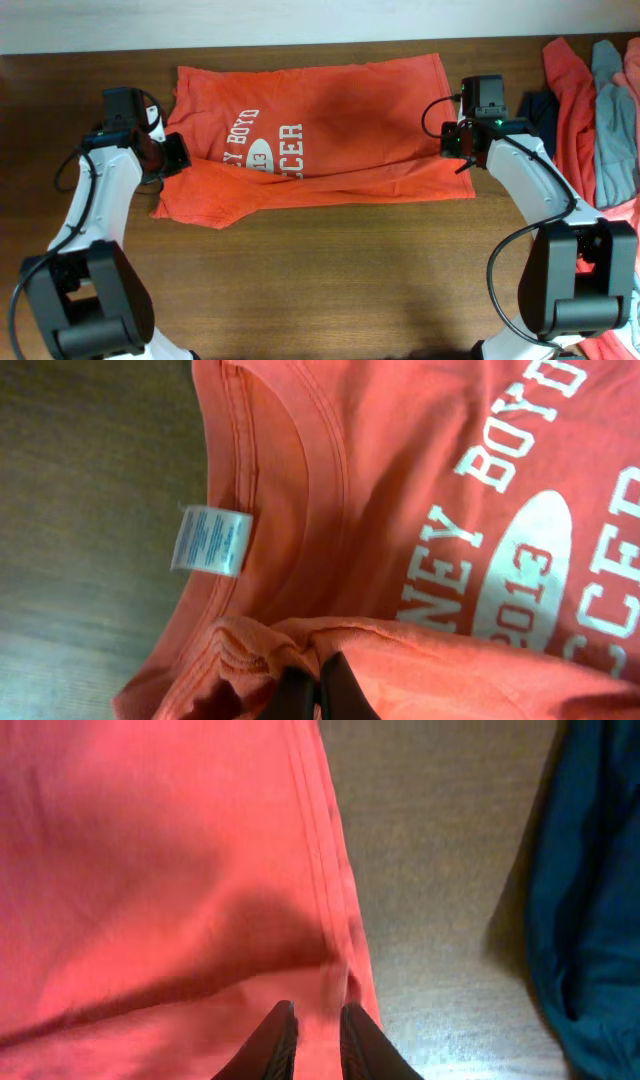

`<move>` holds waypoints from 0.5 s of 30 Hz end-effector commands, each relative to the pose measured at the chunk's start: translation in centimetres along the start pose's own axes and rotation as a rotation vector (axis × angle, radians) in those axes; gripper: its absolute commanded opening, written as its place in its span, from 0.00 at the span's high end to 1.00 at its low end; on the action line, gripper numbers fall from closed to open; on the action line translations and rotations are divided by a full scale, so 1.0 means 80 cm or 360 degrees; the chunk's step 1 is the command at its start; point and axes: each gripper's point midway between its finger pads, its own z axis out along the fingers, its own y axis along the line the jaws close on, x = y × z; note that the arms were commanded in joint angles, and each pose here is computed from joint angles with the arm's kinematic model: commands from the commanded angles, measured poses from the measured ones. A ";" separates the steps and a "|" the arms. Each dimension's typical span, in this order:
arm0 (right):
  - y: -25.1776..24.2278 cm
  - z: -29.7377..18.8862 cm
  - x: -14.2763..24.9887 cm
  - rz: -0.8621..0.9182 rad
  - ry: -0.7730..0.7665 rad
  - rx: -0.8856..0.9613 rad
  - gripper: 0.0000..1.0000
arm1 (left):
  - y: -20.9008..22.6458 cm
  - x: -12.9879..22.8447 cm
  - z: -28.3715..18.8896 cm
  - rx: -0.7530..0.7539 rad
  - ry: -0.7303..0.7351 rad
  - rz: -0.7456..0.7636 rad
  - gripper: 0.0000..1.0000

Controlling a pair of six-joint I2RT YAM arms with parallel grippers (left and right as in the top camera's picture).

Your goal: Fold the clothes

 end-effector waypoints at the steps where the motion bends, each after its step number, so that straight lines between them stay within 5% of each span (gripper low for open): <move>1: -0.008 0.003 -0.010 0.0027 -0.0049 0.0035 0.80 | -0.001 -0.004 0.018 0.0018 0.0000 -0.0014 1.00; 10: -0.007 0.021 -0.002 0.0020 -0.0007 0.0040 0.83 | -0.005 -0.033 0.021 0.0042 -0.0148 0.0002 1.00; 12: -0.008 0.022 0.003 0.0016 0.0021 0.0050 0.68 | -0.006 -0.033 0.021 0.0042 -0.0147 0.0002 0.99; 15: -0.016 0.023 0.016 0.0023 0.0088 0.0065 0.65 | -0.005 -0.030 0.021 0.0040 -0.0136 0.0002 0.99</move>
